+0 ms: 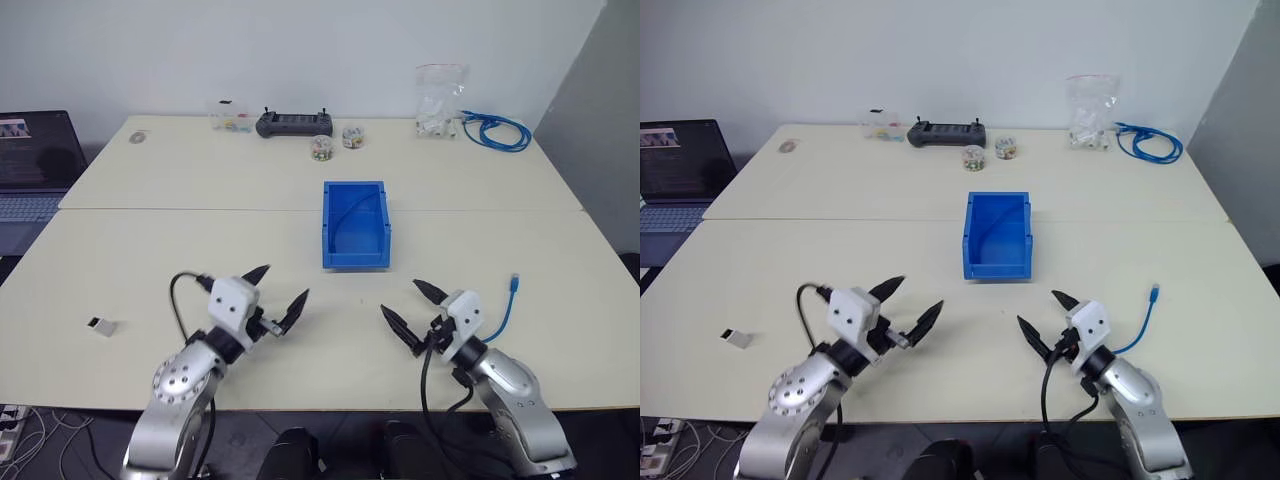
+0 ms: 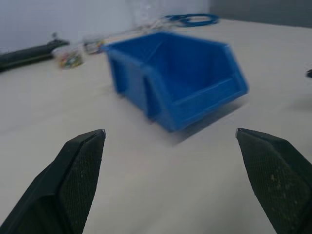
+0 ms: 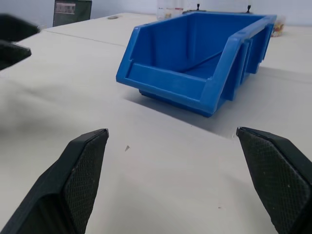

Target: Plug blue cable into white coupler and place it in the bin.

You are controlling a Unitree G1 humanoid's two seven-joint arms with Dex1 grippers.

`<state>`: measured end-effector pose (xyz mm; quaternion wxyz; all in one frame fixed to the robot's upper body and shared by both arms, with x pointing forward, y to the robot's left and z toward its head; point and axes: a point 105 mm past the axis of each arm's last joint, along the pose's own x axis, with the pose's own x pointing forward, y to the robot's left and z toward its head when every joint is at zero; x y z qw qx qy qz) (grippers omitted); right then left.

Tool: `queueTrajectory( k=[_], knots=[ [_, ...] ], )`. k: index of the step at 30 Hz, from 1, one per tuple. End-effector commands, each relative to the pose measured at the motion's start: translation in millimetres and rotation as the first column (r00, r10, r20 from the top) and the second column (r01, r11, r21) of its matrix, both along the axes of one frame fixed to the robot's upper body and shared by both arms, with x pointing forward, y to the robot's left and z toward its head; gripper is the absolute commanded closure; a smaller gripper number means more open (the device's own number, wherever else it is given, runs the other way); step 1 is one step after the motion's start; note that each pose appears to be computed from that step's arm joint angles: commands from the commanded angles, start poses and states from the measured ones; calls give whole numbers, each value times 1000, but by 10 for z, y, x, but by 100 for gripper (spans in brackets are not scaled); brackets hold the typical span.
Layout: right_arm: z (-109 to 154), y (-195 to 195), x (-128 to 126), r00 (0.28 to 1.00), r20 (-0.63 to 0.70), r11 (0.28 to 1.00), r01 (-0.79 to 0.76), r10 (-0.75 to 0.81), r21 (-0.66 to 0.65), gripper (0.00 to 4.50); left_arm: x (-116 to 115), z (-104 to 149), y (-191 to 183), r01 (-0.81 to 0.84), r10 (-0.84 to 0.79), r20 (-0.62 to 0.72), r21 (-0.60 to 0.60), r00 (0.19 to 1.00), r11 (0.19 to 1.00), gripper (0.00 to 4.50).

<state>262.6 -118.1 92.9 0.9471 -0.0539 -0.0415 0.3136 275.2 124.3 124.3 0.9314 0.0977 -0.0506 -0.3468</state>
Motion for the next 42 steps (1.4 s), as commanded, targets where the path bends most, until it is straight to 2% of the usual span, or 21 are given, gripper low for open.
queueTrajectory(
  k=[1, 6, 8, 12, 14, 24, 28, 33, 42],
  knots=[
    [294, -283, -119, 986, 91, 990, 141, -139, -20, 4, -128, 57, -364, 305, -304, -31, 40, 952, 952, 0],
    [255, -736, -259, 919, 5, 918, 394, -394, -31, 4, -213, 80, -550, 554, -545, -132, 52, 828, 831, 0],
    [167, -944, -321, 855, -57, 856, 513, -516, -54, 4, -206, 87, -570, 614, -598, -156, 86, 786, 785, 0],
    [7, -1228, -345, 730, -141, 743, 653, -669, -148, 4, -137, 117, -585, 651, -634, -159, 110, 757, 751, 0],
    [-43, -1291, -278, 695, -185, 719, 675, -695, -167, 4, -100, 113, -601, 656, -639, -151, 122, 754, 745, 0],
    [-115, -1311, 76, 643, -325, 711, 683, -694, -166, 4, -96, 16, -619, 659, -643, -144, 151, 752, 737, 0],
    [-148, -1349, 122, 617, -347, 696, 694, -706, -181, 69, -105, 5, -628, 654, -638, -141, 160, 757, 740, 0],
    [-160, -1408, 152, 586, -372, 673, 721, -720, -168, 199, -117, 9, -645, 652, -638, -138, 169, 758, 739, 0],
    [-163, -1441, 193, 587, -372, 673, 722, -719, -159, 430, -87, 35, -660, 640, -628, -125, 178, 768, 747, 0]
  ],
)
